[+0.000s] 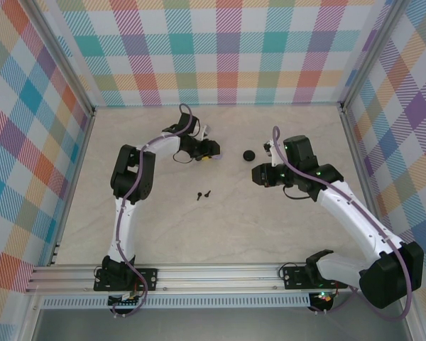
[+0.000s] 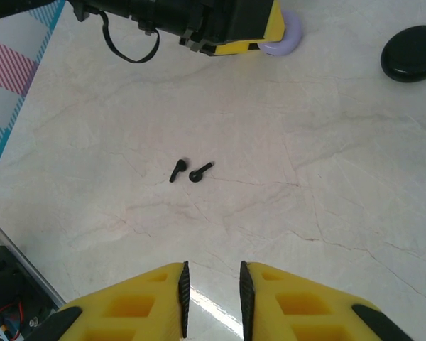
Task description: Insert the wireless bluetooth earbuds into the charging case
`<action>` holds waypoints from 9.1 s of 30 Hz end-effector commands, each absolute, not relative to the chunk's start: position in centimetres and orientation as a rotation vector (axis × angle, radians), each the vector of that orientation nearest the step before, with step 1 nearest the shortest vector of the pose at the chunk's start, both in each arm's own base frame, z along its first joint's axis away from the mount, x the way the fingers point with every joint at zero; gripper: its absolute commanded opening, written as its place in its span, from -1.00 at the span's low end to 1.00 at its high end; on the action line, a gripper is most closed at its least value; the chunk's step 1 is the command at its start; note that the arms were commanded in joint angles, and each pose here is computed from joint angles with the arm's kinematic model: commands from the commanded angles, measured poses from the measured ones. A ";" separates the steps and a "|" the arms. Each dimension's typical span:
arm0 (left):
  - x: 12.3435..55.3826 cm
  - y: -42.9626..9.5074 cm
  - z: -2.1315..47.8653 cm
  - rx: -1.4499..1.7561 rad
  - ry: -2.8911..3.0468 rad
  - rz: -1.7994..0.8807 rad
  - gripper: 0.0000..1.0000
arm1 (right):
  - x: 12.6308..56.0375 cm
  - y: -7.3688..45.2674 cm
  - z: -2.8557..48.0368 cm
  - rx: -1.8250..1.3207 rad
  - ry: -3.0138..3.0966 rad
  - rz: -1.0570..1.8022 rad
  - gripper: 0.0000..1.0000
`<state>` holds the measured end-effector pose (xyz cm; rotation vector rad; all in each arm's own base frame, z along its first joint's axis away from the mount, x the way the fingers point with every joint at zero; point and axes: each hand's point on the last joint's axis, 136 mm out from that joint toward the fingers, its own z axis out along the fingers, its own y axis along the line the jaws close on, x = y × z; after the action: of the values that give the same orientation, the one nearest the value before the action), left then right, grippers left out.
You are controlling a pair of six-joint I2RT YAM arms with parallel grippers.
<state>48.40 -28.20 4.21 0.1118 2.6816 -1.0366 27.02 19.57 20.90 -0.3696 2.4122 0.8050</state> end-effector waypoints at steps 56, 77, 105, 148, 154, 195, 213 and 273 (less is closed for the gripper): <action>28.3 -19.7 19.9 0.107 2.542 -0.753 0.42 | 48.1 18.4 4.4 -0.299 2.971 0.218 0.45; 28.0 -19.4 19.1 0.103 2.563 -0.728 0.42 | 47.4 18.6 1.8 -0.296 3.067 0.217 0.30; 27.1 -20.1 18.9 0.113 2.543 -0.809 0.42 | 36.3 20.8 4.8 0.035 3.085 0.357 0.04; 28.3 -34.1 12.4 0.259 2.614 -1.133 -0.13 | 36.3 21.9 5.5 -0.030 3.062 0.540 -0.12; 29.4 -36.4 10.0 0.254 2.659 -1.172 -0.38 | 36.7 22.5 4.3 -0.056 3.075 0.597 -0.33; 31.1 -34.2 2.1 0.104 2.809 -0.725 -0.72 | 30.2 19.1 2.3 -0.090 3.231 0.477 -0.42; 33.1 -33.6 1.7 0.044 2.792 -0.658 -0.69 | 27.2 19.8 2.4 -0.111 3.244 0.584 -0.38; 30.5 -36.7 2.8 -0.087 2.694 -1.168 -0.11 | 30.8 20.8 1.9 0.072 3.053 0.960 -0.54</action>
<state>31.09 -35.56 3.66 -0.0978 2.6677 -1.1310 31.56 21.19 2.98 0.0276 3.0141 0.9638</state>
